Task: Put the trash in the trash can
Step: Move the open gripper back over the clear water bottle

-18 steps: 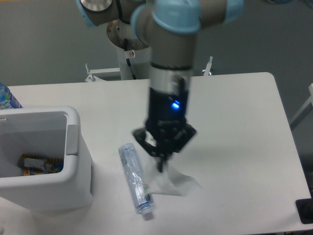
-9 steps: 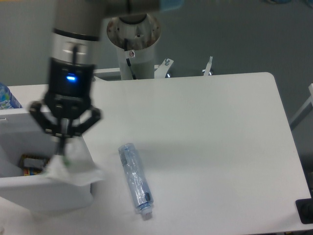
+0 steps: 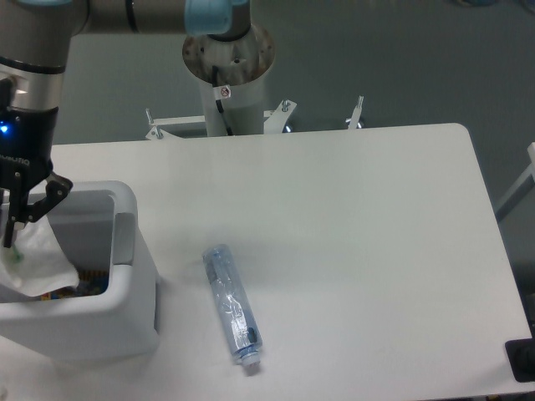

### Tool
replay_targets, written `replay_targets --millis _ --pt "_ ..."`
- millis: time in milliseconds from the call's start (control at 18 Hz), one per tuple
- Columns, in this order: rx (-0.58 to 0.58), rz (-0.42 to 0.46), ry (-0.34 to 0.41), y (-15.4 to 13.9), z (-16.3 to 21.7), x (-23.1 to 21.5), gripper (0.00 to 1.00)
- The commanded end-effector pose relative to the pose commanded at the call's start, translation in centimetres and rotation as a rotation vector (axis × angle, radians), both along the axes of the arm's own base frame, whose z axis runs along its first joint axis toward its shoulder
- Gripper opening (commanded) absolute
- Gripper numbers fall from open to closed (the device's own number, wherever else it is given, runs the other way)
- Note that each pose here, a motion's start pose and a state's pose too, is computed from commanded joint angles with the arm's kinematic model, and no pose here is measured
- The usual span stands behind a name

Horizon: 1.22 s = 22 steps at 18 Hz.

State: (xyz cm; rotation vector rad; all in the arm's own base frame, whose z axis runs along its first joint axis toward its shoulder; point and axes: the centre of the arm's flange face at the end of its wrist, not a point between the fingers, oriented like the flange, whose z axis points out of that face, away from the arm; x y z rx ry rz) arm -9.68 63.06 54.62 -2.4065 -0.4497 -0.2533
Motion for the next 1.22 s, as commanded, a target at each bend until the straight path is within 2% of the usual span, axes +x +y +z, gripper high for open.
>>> replay_targets --millis 56,167,444,500,778,944,1222 --pt "-0.002 0.010 -0.004 0.0 -0.1 -0.2 1.00" --pt "-0.015 0.043 -0.013 -0.2 -0.6 -1.8 1.00" --pt "-0.008 0.270 -0.046 -3.8 -0.4 -13.4 1.00" --pt "-0.012 0.344 -0.050 -5.1 -0.8 -17.9 1.00" --pt "-0.050 0.471 -0.061 -8.3 -3.7 -26.8 1.00" --pt "-0.073 0.487 -0.053 -9.5 -5.4 -30.2 1.00" --pt "-0.166 0.393 0.007 -8.7 -10.8 -32.9 1.00"
